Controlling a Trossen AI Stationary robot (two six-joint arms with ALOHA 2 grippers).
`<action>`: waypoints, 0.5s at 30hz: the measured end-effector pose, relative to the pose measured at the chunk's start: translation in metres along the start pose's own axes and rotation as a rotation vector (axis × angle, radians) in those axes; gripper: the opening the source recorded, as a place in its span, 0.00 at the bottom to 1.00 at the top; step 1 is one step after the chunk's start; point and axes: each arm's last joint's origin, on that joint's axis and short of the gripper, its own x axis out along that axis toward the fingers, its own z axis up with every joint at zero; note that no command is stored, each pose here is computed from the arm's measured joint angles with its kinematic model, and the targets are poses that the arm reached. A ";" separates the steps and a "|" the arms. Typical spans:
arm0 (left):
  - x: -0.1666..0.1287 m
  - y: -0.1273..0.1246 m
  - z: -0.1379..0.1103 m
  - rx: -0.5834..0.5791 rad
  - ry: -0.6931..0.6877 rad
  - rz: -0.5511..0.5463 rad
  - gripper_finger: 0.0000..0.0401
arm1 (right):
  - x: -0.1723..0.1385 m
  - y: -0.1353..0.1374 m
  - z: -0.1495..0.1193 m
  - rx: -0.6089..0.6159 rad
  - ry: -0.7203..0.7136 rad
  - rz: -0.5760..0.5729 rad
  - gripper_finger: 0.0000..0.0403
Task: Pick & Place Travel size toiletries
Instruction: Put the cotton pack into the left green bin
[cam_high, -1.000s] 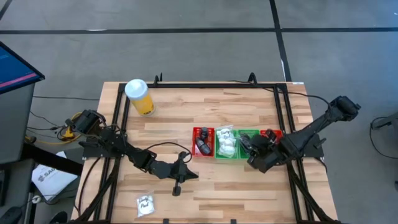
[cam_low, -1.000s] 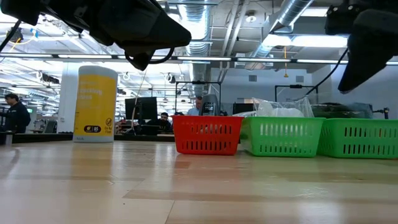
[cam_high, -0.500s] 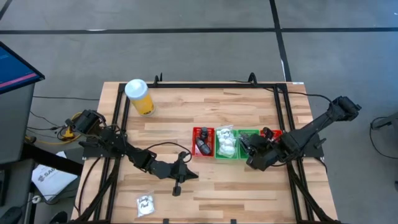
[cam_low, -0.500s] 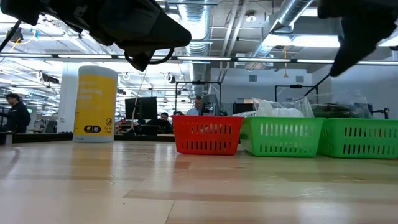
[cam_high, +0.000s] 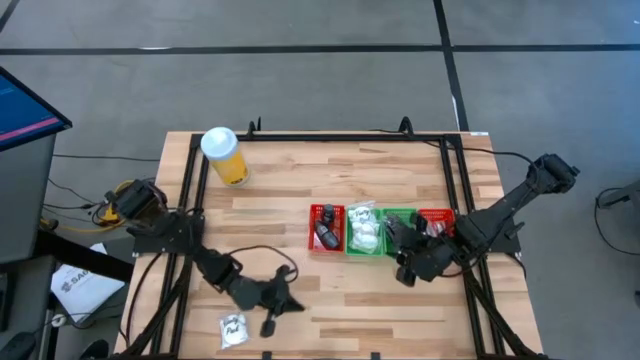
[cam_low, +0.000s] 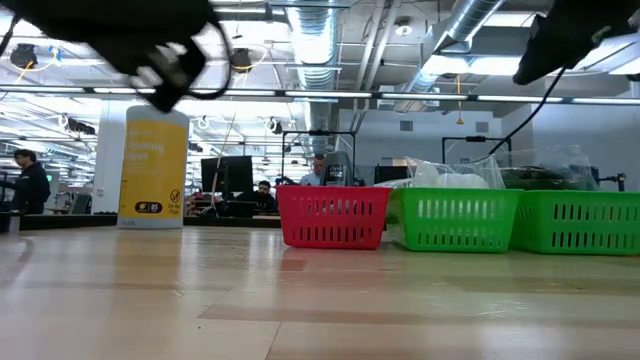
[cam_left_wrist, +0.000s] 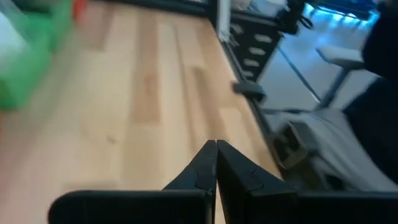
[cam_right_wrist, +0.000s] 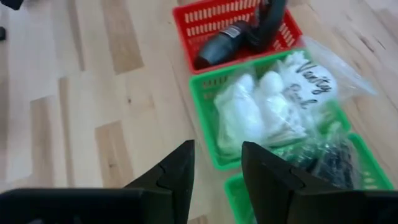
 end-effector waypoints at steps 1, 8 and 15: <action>-0.002 -0.004 -0.003 -0.018 0.016 -0.010 0.00 | -0.001 0.001 0.000 -0.001 -0.003 0.006 0.31; -0.014 -0.027 -0.021 -0.128 0.104 -0.056 0.00 | -0.003 0.006 -0.002 -0.007 -0.014 0.034 0.31; -0.027 -0.033 -0.036 -0.231 0.245 -0.005 0.00 | -0.003 0.006 -0.001 -0.004 -0.020 0.032 0.31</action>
